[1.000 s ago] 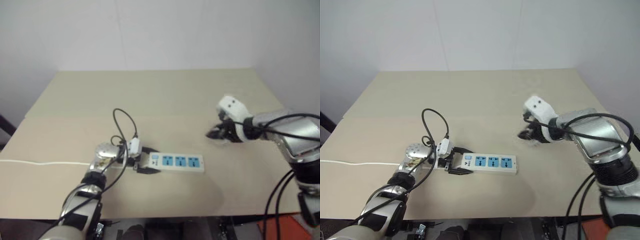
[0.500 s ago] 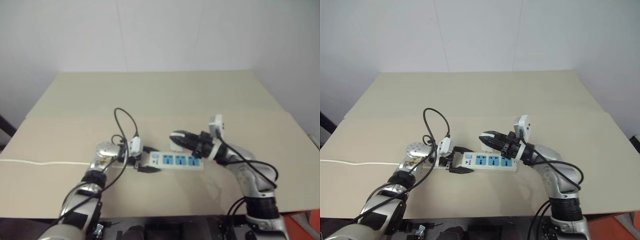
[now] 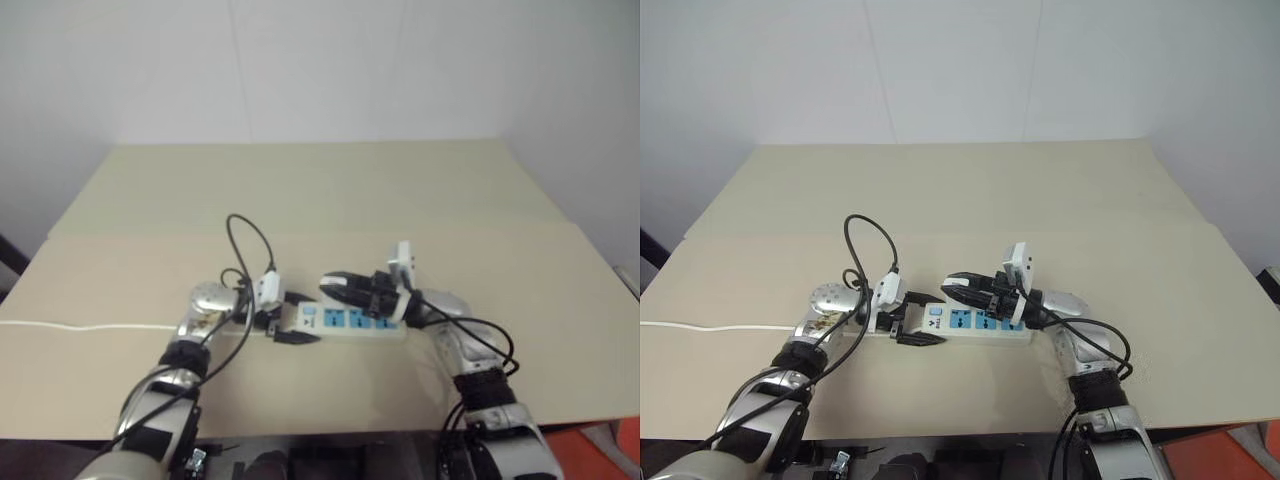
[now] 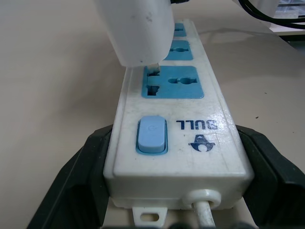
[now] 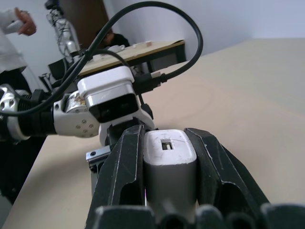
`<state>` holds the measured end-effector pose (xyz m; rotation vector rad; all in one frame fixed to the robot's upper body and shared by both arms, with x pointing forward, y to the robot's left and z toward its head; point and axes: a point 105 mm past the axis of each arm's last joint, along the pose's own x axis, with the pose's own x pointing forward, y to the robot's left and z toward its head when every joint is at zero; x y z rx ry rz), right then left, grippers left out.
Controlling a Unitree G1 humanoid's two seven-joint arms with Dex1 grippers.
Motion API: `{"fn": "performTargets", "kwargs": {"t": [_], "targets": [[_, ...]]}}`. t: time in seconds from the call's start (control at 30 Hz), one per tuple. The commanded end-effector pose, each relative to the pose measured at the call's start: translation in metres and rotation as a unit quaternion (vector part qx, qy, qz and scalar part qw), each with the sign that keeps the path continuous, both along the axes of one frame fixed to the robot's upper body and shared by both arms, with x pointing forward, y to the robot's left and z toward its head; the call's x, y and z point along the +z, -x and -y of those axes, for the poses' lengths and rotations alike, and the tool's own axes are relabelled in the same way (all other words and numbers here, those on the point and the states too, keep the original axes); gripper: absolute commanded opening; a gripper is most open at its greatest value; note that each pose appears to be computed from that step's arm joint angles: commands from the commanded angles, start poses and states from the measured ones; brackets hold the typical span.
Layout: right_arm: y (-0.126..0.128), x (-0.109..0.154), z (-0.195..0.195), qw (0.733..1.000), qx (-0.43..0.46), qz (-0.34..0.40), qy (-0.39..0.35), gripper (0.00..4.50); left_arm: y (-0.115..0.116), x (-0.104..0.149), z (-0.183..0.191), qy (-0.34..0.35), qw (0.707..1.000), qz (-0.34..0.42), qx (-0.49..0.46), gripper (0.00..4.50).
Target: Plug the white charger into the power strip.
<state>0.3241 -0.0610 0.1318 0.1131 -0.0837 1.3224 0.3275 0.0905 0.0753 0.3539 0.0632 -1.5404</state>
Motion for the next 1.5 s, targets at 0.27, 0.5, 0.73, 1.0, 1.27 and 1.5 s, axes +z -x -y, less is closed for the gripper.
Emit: {"fn": "performTargets", "kwargs": {"t": [0.27,0.5,0.73,1.0,1.27,1.5], "targets": [[-0.003,-0.003,-0.007,0.999,0.017,0.028,0.006,1.12,-0.002,0.009,-0.002,0.005,1.000,0.017,0.002,3.29],[-0.005,-0.001,-0.011,0.999,0.021,0.028,0.003,1.12,-0.002,0.009,-0.001,0.008,1.000,0.017,0.002,3.29],[-0.006,-0.014,-0.005,1.000,0.015,0.018,0.021,1.12,-0.001,0.008,0.000,0.010,1.000,0.017,0.002,3.29],[-0.013,-0.018,0.020,0.999,0.005,0.022,0.045,1.12,0.000,0.007,-0.002,0.007,1.000,0.014,0.001,3.29],[-0.011,-0.032,0.028,0.996,0.018,0.030,0.083,1.12,0.001,0.007,-0.003,0.006,1.000,0.011,0.001,3.29],[-0.008,-0.046,0.018,0.993,0.029,0.037,0.111,1.12,0.001,0.007,-0.002,0.006,1.000,0.014,0.000,3.29]]}}
